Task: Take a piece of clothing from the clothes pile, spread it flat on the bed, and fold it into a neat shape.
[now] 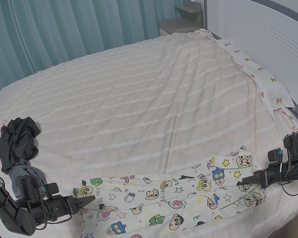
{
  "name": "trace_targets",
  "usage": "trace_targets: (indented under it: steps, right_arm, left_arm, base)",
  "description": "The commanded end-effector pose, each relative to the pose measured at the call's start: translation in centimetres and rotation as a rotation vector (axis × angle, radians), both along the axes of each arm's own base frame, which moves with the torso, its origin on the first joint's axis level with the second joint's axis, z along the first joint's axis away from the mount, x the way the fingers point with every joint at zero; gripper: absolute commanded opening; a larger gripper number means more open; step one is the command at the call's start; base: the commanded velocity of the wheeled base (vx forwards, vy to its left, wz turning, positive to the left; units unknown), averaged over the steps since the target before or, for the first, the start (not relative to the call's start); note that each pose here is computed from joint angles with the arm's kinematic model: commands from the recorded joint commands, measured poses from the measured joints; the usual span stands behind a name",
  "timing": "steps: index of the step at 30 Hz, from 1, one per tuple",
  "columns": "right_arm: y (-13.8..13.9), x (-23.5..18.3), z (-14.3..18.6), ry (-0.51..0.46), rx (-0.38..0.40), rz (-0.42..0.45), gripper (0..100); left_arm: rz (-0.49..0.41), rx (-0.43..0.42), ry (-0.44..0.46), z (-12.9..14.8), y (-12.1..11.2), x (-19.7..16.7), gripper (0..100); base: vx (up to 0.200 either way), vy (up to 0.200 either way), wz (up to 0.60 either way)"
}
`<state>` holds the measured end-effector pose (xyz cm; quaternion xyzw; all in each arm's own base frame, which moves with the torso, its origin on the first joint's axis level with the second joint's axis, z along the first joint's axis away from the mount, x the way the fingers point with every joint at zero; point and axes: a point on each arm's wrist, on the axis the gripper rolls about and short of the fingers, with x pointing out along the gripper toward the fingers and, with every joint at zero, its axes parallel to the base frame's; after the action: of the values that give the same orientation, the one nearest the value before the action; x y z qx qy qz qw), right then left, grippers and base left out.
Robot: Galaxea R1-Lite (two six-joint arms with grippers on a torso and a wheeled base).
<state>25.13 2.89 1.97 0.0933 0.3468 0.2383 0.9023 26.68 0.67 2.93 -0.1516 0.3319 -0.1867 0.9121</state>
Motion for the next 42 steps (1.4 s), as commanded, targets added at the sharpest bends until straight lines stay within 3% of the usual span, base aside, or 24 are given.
trace_targets:
  steps: [1,9,12,14,15,16,20,24,36,37,42]
  right_arm:
    - [0.0,0.0,0.0,-0.002,0.000,-0.002,100]
    - [-1.2,-0.5,1.0,-0.053,-0.001,-0.050,100]
    - [-1.7,-1.2,1.9,-0.079,0.000,-0.070,100]
    - [-1.7,-1.2,1.9,-0.079,0.000,-0.070,100]
    - [-2.2,-1.4,3.1,-0.129,0.002,-0.093,100]
    - [-2.2,-1.5,3.7,-0.152,0.005,-0.096,100]
    - [-2.0,-1.2,5.6,-0.234,0.013,-0.089,100]
    - [-1.2,-0.3,6.0,-0.247,0.010,-0.074,100]
    - [-0.2,3.8,3.7,-0.163,-0.006,-0.067,100]
    - [0.0,3.9,3.4,-0.154,-0.007,-0.064,0]
    - [0.6,3.6,2.7,-0.127,-0.009,-0.042,0]
  left_arm:
    - [0.008,-0.002,-0.006,0.1,0.2,0.2,100]
    - [0.050,-0.031,-0.032,0.5,2.0,1.0,100]
    - [0.058,-0.111,-0.034,1.1,2.5,1.4,100]
    - [0.058,-0.111,-0.034,1.1,2.5,1.4,100]
    - [0.089,-0.266,-0.017,2.3,3.2,1.9,100]
    - [0.095,-0.313,-0.012,2.8,3.4,2.0,100]
    - [0.090,-0.436,0.022,3.5,3.7,2.1,100]
    - [0.046,-0.519,0.060,3.7,3.7,1.9,100]
    - [0.049,-0.523,0.060,3.7,3.8,2.0,100]
    - [0.048,-0.523,0.062,3.6,3.7,2.0,100]
    - [0.049,-0.522,0.061,3.6,3.8,2.1,100]
  base:
    - [0.000,0.000,0.00]
    - [0.000,0.000,0.00]
    - [0.000,0.000,0.00]
    - [0.000,0.000,0.00]
    - [0.000,0.000,0.00]
    - [0.000,0.000,0.00]
    - [0.000,0.000,0.00]
    - [0.000,0.000,0.00]
    - [0.000,0.000,0.00]
    - [0.000,0.000,0.00]
    - [0.000,0.000,0.00]
